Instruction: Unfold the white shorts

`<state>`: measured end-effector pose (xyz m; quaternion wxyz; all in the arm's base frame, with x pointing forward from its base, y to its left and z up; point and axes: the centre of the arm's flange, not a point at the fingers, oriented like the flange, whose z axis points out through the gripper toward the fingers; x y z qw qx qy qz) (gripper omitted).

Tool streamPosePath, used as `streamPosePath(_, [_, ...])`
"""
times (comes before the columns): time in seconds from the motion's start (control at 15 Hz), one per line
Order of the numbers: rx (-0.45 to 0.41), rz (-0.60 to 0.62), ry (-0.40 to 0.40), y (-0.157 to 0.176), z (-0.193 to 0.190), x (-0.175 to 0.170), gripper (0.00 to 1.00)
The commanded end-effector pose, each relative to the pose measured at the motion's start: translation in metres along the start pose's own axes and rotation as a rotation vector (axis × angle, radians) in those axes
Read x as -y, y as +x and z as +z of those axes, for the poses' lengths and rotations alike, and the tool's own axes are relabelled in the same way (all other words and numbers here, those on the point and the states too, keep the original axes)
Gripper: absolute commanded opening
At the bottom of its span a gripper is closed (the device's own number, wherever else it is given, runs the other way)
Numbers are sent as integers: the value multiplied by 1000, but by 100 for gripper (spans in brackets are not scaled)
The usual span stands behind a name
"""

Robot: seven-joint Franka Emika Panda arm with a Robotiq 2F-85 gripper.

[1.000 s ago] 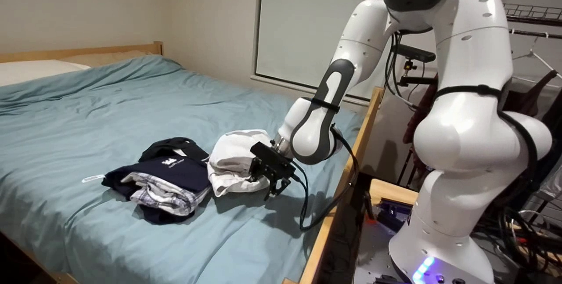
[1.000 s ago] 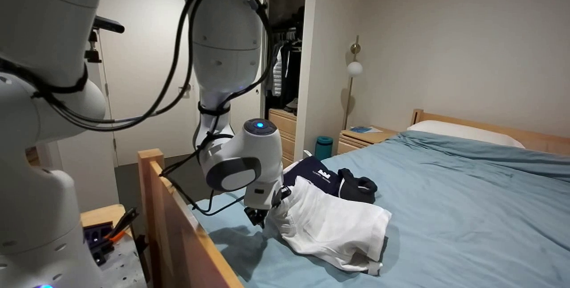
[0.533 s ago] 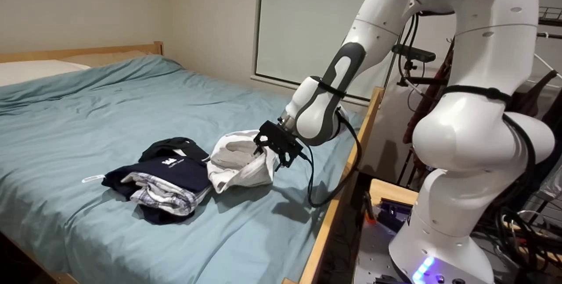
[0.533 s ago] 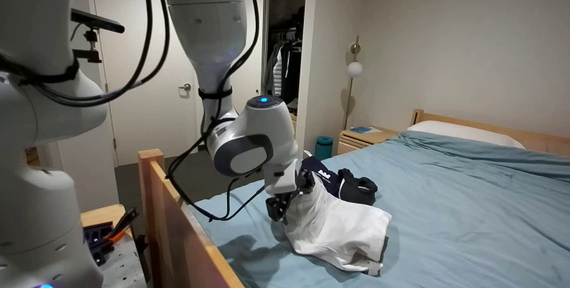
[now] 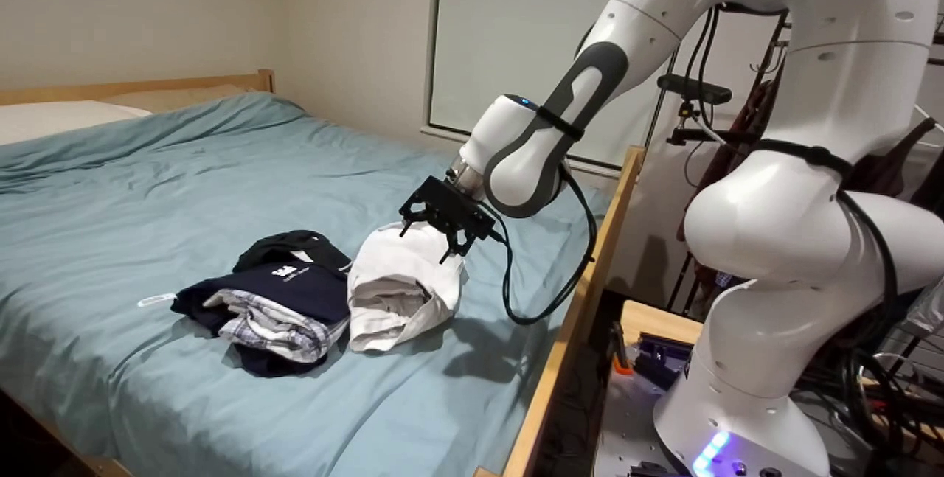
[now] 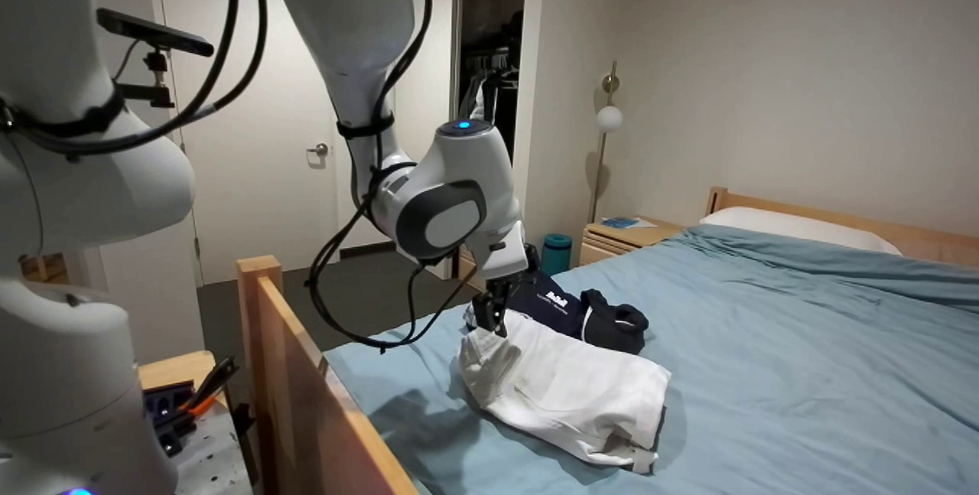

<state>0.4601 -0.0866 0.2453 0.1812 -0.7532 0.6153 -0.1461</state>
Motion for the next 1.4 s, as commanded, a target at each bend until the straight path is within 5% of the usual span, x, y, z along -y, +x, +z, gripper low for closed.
streamPosePath(0.0, [-23, -54, 25, 7, -50, 6, 100])
streamPosePath(0.4, [-49, -78, 49, 41, -73, 32, 100])
streamPosePath(0.87, [-14, -152, -258, 95, -118, 78, 100])
streamPosePath(0.93, [-25, -168, -267, 98, -120, 85, 100])
streamPosePath(1.0, [-32, -128, -237, 90, -82, 70, 100])
streamPosePath(1.33, [-35, -149, -251, 98, -99, 89, 100])
